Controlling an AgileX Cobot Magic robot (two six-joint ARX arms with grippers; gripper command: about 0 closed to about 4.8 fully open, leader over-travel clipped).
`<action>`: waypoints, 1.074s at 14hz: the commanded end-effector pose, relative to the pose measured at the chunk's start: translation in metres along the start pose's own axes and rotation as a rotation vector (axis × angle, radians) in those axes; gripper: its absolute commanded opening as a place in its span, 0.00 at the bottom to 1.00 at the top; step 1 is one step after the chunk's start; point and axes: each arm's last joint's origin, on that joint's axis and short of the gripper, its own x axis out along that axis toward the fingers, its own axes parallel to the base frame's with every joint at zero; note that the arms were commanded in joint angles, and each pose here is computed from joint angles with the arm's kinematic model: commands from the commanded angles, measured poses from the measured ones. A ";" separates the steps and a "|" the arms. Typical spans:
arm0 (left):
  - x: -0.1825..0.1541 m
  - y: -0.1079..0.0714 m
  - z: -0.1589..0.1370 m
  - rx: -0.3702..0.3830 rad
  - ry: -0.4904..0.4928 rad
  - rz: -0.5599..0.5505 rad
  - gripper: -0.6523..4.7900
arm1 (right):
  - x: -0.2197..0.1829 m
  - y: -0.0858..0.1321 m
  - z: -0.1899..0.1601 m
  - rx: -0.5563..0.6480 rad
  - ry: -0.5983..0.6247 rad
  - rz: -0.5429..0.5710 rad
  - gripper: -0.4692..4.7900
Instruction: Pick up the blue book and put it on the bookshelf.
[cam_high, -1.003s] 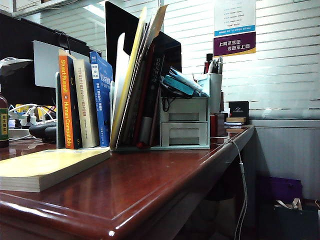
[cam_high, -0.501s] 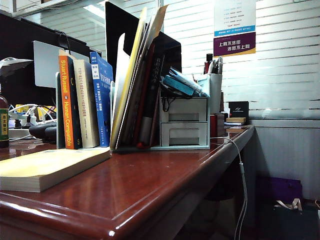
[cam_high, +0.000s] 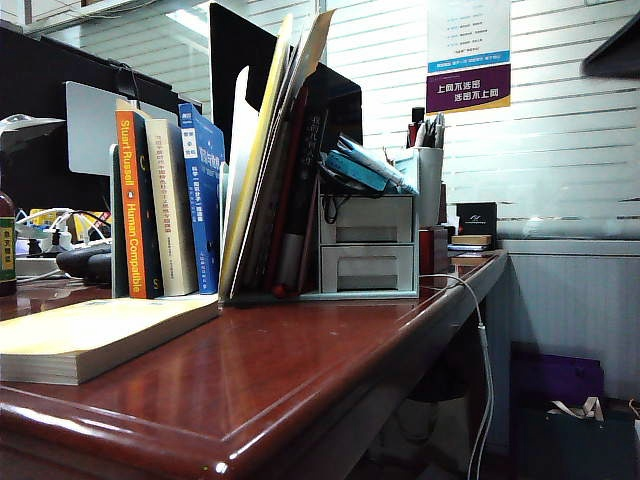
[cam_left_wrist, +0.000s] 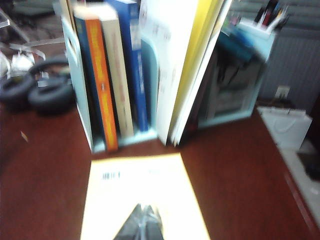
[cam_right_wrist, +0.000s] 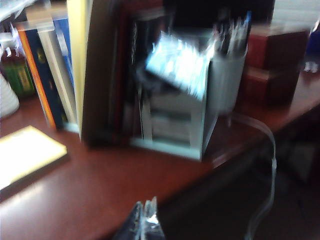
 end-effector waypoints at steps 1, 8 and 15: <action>0.010 -0.001 -0.018 -0.033 0.002 0.002 0.11 | 0.000 0.000 -0.002 0.004 0.025 -0.008 0.09; 0.019 0.004 -0.044 -0.094 -0.002 0.091 0.11 | 0.000 0.000 -0.002 0.004 0.027 -0.005 0.09; 0.013 0.040 -0.048 -0.038 0.004 0.349 0.11 | 0.000 0.000 -0.003 0.005 0.033 -0.005 0.09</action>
